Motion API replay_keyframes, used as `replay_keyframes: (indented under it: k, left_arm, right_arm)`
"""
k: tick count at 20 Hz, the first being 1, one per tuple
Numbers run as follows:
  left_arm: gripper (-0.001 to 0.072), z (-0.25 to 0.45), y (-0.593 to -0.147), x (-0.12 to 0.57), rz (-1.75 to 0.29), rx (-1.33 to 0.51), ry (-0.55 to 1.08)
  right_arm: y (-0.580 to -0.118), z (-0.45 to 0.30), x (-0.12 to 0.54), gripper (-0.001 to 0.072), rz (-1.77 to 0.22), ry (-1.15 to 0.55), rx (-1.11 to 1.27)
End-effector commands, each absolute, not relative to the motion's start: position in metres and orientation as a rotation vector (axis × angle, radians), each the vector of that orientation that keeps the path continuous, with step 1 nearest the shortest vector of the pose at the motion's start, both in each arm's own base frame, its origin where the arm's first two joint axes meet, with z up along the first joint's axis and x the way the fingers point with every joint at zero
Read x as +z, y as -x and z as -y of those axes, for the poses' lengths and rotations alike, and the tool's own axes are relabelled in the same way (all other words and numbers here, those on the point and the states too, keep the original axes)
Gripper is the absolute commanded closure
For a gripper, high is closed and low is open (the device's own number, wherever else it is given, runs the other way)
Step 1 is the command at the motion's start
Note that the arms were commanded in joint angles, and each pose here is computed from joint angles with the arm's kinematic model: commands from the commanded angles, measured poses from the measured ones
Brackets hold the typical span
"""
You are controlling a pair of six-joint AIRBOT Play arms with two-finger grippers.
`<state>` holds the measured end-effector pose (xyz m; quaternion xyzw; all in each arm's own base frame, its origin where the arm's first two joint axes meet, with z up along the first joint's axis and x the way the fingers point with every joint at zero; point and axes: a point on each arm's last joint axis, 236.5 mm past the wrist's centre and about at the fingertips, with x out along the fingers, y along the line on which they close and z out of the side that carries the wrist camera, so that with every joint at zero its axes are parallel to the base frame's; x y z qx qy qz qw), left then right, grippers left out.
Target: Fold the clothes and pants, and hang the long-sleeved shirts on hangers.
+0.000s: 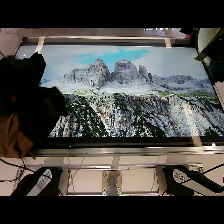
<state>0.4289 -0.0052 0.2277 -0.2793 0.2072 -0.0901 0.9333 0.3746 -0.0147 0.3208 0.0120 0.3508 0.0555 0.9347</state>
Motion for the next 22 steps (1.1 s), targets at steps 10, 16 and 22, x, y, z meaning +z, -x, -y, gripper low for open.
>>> replay_keyframes:
  k: [10,16,22]
  left_arm:
    - [0.0687,0.493,-0.233,-0.014,-1.2,-1.049,0.347]
    - [0.0006,0.472,-0.296,0.016,-1.162,-1.054,0.367]
    - [0.001,0.212,-0.426,0.109,-1.028,-0.734,0.516]
  right_arm:
    - [-0.38,0.049,0.307,0.0155,-0.761,0.037,-0.01]
    - [-0.392,0.068,0.255,0.0155,-0.899,0.068,-0.031]
    - [-0.346,0.042,0.126,0.0155,-1.158,-0.173,0.117]
